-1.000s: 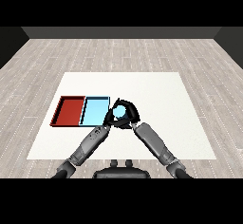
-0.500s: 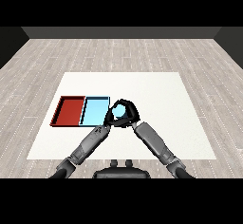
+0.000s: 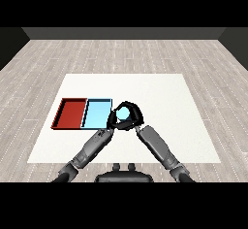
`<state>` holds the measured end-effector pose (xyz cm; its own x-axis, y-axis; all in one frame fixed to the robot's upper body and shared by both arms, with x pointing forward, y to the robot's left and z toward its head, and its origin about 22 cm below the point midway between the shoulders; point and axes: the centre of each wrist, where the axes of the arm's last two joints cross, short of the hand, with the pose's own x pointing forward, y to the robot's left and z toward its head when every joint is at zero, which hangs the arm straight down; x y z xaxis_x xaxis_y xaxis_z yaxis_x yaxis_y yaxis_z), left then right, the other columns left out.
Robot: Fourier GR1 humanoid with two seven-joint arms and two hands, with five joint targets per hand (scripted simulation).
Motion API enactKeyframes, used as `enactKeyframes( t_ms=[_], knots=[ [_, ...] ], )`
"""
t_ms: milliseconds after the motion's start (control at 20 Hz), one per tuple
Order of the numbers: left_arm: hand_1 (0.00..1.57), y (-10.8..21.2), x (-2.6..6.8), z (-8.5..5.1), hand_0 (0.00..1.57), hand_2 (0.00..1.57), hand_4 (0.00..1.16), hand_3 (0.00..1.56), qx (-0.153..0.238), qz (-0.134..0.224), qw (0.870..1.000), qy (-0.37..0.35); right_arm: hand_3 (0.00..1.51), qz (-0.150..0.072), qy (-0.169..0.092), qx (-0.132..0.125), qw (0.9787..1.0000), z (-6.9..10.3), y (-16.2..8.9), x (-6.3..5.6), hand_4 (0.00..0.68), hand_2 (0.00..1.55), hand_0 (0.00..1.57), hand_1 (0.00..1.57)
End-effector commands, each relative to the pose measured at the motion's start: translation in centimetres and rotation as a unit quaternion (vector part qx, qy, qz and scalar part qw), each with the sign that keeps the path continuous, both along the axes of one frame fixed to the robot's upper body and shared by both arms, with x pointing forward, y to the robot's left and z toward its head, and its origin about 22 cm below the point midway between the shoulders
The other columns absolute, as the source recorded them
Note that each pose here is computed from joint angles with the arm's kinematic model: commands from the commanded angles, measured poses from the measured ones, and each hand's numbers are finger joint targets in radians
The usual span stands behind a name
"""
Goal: Pick the blue can and put it in the blue box
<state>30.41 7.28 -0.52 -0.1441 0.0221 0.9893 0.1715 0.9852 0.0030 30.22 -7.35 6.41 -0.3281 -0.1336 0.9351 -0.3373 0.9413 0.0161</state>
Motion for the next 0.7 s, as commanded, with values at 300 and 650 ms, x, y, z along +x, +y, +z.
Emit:
enactKeyframes(
  t_ms=[300, 650],
  knots=[
    [1.57, -0.5, 0.99, 0.3, 1.57, 1.55, 1.04, 1.47, -0.030, 0.039, 0.998, -0.045, 0.00, 0.006, 0.029, -0.007, 0.9995, -0.2, 0.2, -0.6, 0.000, 0.00, 0.00, 0.00],
    [1.57, -0.2, 0.39, -1.9, 1.57, 1.57, 1.14, 1.47, -0.005, 0.054, 0.994, -0.090, 0.00, -0.047, 0.005, -0.003, 0.9989, -0.3, -1.2, -0.5, 0.000, 0.00, 0.00, 0.00]
  ],
)
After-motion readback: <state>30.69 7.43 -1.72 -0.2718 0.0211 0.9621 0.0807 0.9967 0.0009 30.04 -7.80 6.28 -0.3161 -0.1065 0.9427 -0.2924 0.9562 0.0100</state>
